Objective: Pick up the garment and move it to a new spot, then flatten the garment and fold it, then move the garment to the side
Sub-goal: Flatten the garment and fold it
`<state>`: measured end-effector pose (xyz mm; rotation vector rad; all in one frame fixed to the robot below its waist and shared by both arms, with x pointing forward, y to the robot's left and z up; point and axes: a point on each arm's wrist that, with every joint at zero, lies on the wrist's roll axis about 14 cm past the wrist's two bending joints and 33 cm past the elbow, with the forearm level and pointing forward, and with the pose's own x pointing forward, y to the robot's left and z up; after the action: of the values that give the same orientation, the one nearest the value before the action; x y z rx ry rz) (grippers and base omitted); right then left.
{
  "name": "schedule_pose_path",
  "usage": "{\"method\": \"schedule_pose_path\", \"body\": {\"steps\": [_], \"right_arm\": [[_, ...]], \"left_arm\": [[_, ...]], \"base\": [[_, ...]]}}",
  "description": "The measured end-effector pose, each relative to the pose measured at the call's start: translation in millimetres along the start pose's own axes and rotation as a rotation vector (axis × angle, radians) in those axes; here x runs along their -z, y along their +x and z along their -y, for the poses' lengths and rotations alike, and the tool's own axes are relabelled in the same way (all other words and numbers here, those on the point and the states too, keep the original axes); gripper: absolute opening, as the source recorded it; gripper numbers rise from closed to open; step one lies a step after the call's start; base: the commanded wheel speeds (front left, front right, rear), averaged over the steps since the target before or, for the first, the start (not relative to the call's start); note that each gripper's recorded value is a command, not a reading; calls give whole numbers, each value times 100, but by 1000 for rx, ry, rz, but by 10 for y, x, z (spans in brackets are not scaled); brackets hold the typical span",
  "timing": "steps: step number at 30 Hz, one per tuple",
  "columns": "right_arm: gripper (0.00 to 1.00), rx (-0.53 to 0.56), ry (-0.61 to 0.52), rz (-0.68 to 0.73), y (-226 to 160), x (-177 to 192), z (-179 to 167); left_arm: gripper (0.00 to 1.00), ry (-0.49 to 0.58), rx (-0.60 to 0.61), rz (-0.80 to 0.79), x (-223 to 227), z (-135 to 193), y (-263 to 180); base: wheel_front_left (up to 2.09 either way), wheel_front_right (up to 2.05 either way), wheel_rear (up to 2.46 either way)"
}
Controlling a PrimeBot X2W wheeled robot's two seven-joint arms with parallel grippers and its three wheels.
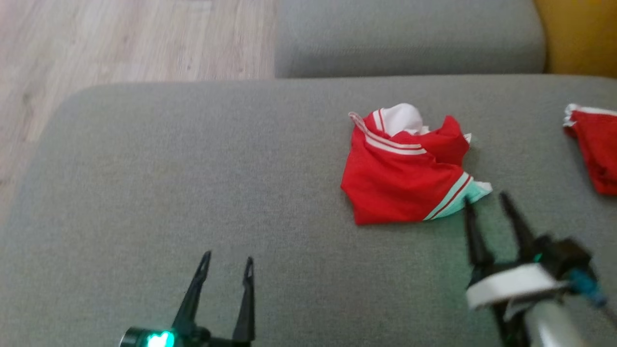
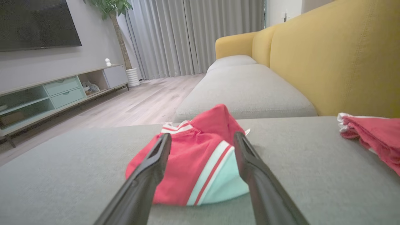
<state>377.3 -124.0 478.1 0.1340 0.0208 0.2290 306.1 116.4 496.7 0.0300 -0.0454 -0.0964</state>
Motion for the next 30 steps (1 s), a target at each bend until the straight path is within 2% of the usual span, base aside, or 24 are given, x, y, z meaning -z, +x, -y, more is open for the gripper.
{"method": "schedule_pose_path", "body": {"steps": [6, 10, 15, 16, 17, 21, 24, 27, 30], "right_arm": [[100, 32, -12, -34, 436, 22, 411], [100, -47, 66, -148, 622, 319, 251], [100, -129, 127, -313, 630, 653, 99], [71, -147, 122, -327, 614, 681, 78], [0, -159, 125, -336, 598, 698, 64], [0, -175, 140, -322, 553, 660, 66], [0, -159, 138, -261, 598, 472, 172], [0, -128, 123, -148, 753, 65, 364], [0, -92, 42, 30, 981, -662, 663]], "left_arm": [[100, -5, 38, 0, 2, 111, 213], [100, -8, 43, -12, 46, 123, 313], [100, -9, 42, -38, 129, 116, 363], [100, -8, 41, -35, 122, 113, 381], [100, -6, 40, -30, 112, 111, 398], [100, -4, 44, -17, 79, 130, 433], [100, -6, 61, -9, 58, 184, 446], [100, -10, 89, 0, 35, 264, 465], [100, -14, 121, 9, 14, 355, 482]], "base": [[0, 0, 0], [0, 0, 0], [0, 0, 0], [0, 0, 0], [0, 0, 0], [0, 0, 0], [0, 0, 0], [0, 0, 0], [0, 0, 0]]}}
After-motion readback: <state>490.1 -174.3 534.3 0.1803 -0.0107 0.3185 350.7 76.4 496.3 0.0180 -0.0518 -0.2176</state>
